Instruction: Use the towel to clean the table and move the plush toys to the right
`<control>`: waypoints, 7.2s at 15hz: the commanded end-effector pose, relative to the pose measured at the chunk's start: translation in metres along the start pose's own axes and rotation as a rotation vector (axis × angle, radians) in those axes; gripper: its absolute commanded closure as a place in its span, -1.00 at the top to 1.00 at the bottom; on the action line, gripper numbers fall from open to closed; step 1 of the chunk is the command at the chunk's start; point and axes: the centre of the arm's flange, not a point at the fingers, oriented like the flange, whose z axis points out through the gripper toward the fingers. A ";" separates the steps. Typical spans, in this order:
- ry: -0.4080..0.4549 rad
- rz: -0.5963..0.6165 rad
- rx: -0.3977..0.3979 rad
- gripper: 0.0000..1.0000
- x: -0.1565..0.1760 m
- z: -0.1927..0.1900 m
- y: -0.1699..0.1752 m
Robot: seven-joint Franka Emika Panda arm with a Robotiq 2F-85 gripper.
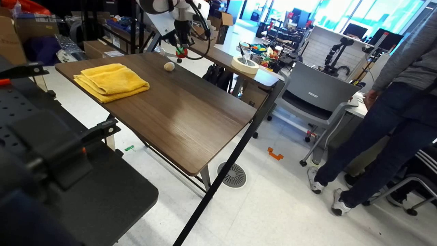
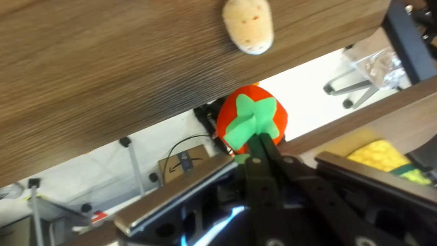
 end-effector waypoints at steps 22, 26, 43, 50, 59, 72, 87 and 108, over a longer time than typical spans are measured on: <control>0.231 0.480 -0.460 -0.98 0.013 0.012 0.159; 0.244 0.533 -0.448 -0.98 0.018 0.026 0.174; -0.209 0.192 -0.301 1.00 -0.051 -0.007 0.033; -0.069 -0.127 -0.087 1.00 -0.043 0.017 -0.038; -0.168 -0.235 0.015 1.00 -0.009 0.070 -0.065; -0.338 -0.232 -0.120 1.00 -0.008 0.084 -0.054; -0.402 -0.209 -0.137 1.00 -0.006 0.093 -0.055; -0.390 -0.138 -0.128 -1.00 -0.004 0.100 -0.058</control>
